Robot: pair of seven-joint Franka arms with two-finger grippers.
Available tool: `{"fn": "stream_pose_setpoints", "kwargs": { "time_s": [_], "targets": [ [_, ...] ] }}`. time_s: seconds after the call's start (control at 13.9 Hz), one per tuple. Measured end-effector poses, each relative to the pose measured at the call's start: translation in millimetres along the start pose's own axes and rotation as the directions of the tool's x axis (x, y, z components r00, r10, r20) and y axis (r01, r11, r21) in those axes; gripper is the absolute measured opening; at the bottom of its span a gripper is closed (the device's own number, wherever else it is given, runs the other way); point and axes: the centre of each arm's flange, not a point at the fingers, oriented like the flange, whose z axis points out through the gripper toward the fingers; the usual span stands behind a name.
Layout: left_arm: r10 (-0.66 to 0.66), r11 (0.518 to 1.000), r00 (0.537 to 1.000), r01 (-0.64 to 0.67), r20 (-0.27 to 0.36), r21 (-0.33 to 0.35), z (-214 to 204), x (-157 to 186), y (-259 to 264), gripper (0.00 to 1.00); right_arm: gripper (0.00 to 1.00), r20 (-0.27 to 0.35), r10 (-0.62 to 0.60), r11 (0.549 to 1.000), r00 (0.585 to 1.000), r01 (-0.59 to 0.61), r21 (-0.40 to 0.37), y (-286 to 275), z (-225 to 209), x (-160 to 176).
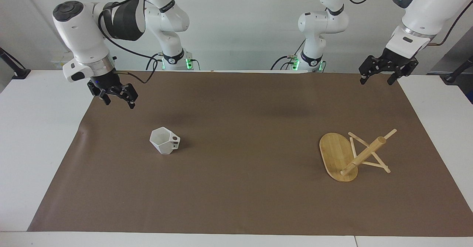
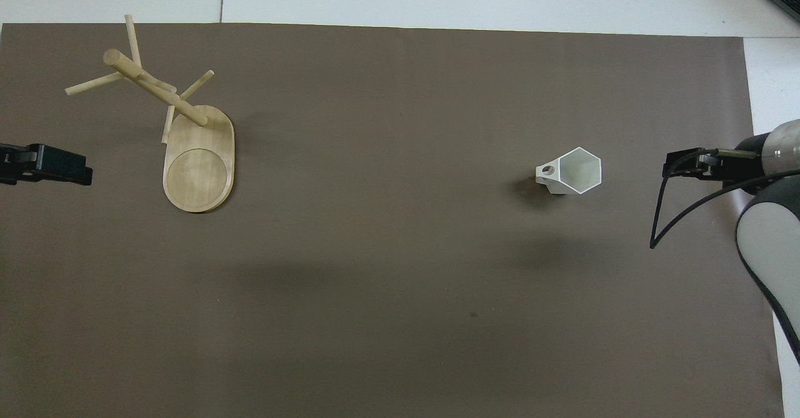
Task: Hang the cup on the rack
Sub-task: 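Reach the right gripper to the white mug's rim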
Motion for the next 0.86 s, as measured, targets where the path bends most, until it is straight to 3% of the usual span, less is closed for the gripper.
{"fn": "stream_pose_setpoints", "kwargs": {
  "time_s": [0.86],
  "targets": [
    [0.000, 1.000, 1.000, 0.000, 0.000, 0.000, 0, 0, 0, 1.00, 1.00, 0.005, 0.050, 0.999, 0.999, -0.050, 0.013, -24, 88, 6]
  ]
}}
